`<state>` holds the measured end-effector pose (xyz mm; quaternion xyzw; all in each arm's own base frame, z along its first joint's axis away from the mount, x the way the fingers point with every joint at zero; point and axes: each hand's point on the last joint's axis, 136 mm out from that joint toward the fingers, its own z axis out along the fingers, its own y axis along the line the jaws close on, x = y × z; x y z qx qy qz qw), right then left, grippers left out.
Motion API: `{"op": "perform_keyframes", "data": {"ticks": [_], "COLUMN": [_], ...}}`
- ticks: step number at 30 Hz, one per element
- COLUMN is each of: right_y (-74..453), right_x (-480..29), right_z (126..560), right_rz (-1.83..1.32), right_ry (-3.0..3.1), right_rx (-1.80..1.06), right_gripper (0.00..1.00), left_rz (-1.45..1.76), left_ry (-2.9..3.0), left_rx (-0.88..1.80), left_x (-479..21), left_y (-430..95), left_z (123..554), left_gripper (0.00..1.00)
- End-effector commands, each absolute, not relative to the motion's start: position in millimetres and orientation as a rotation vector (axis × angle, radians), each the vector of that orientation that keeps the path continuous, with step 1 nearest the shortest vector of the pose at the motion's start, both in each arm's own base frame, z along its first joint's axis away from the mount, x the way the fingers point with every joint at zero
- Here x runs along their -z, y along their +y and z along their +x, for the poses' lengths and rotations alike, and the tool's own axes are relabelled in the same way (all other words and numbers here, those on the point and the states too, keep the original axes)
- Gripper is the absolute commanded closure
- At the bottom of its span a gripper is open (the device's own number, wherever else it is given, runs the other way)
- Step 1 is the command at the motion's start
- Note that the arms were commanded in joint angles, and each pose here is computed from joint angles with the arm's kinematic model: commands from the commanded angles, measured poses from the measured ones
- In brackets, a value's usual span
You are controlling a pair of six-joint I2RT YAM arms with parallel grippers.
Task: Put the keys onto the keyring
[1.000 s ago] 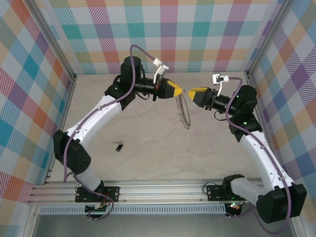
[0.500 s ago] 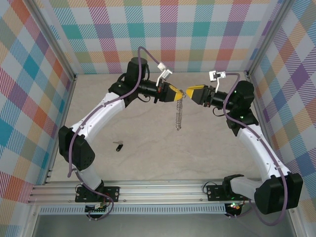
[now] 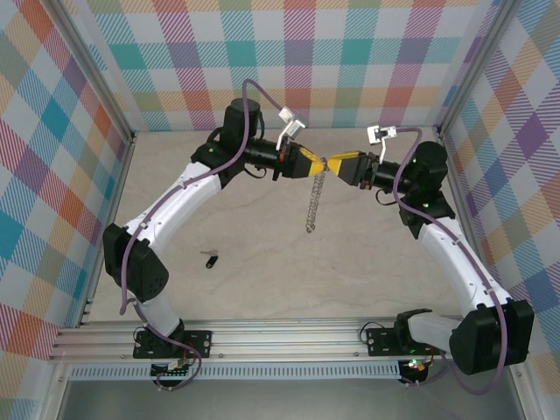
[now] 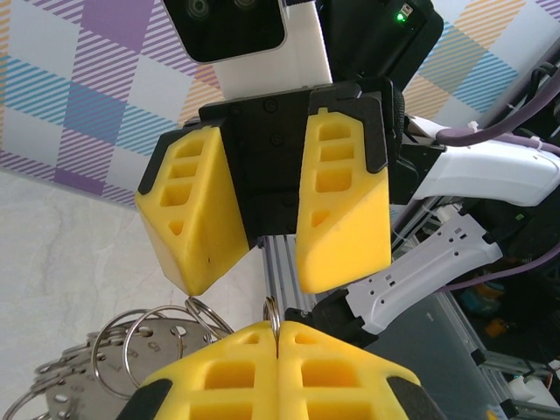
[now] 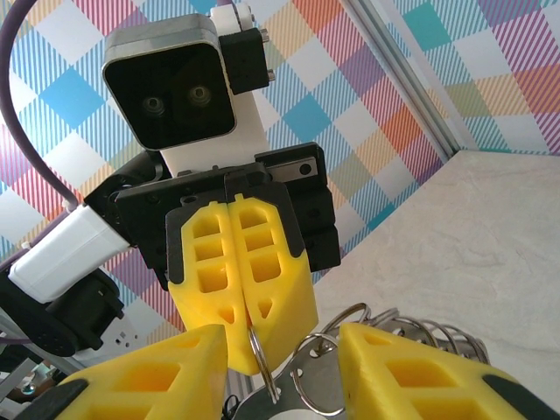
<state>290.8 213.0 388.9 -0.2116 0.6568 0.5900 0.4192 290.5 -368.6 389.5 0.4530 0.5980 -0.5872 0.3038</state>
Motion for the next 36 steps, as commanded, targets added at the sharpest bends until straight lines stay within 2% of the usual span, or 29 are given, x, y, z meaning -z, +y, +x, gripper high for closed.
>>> {"op": "perform_keyframes", "data": {"ticks": [1, 18, 36], "right_y": [211.1, 208.2, 219.9], "right_x": [-396.9, -396.3, -389.2], "right_z": [282.6, 278.2, 277.8], "right_rz": [-0.566, -0.542, -0.591], "right_ry": [1.607, 1.620, 1.635], "right_rx": [-1.456, -1.446, -1.497], "right_gripper": [0.60, 0.64, 0.74], "left_rz": [1.235, 1.241, 1.240], "left_ry": [1.516, 1.514, 1.513], "left_rx": [1.552, 1.556, 1.556], "left_x": [-404.9, -404.3, -405.6], "left_y": [-367.0, -366.8, -370.5], "left_z": [286.5, 285.4, 287.1], "left_gripper": [1.00, 1.00, 1.00]}}
